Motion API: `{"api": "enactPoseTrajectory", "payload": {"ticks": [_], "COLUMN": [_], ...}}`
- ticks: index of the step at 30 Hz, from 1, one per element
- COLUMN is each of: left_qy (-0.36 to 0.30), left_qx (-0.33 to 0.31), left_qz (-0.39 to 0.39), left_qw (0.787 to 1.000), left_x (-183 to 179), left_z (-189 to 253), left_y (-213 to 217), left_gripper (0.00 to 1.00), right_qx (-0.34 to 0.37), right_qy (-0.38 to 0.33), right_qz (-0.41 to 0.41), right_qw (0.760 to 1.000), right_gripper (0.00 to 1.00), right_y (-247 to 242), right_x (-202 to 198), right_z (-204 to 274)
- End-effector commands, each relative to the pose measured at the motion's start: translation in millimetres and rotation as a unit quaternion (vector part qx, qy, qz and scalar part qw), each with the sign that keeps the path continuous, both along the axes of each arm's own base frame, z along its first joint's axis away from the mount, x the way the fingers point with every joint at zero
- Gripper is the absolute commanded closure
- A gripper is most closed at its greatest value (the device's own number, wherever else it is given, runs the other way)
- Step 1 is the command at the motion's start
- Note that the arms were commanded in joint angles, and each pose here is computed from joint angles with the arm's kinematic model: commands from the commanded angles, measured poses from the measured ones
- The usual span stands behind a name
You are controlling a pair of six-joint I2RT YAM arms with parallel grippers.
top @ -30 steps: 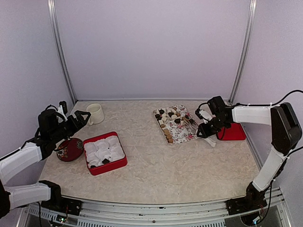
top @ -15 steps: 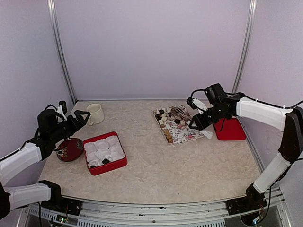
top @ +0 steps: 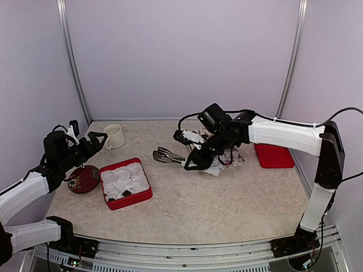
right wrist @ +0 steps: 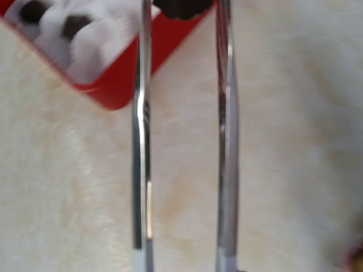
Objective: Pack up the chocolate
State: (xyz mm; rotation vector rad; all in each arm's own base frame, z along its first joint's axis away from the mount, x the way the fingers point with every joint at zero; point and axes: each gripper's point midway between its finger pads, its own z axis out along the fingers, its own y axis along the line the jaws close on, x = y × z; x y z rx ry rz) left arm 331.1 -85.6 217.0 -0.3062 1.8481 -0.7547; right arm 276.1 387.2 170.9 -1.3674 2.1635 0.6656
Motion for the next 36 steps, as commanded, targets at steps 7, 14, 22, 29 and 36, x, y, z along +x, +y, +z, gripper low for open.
{"api": "enactPoseTrajectory", "payload": {"ticks": [7, 14, 22, 29, 36], "left_qy": [-0.005, -0.006, -0.007, -0.006, -0.006], "left_qx": [0.006, 0.006, 0.006, 0.007, 0.006], "left_qz": [-0.003, -0.003, -0.003, -0.003, -0.003], "left_qw": [1.000, 1.000, 1.000, 1.000, 1.000], "left_x": [-0.6, 0.0, 0.4, 0.6, 1.3], "left_z": [3.4, 3.4, 3.8, 3.2, 3.4], "left_y": [0.9, 0.8, 0.8, 1.0, 0.5], "left_gripper": [0.01, 0.01, 0.01, 0.01, 0.01], "right_qx": [-0.012, -0.027, -0.041, -0.045, -0.053], "right_qy": [0.010, 0.020, 0.025, 0.031, 0.035], "right_qz": [0.089, 0.110, 0.113, 0.118, 0.118], "right_qw": [0.996, 0.993, 0.992, 0.992, 0.991], "right_gripper": [0.73, 0.73, 0.72, 0.71, 0.69], "right_y": [57.6, 73.0, 72.2, 71.3, 69.3], "right_x": [-41.4, -55.9, -59.4, -62.7, -63.2], "right_z": [-13.4, -28.9, -40.9, -45.4, -53.9]}}
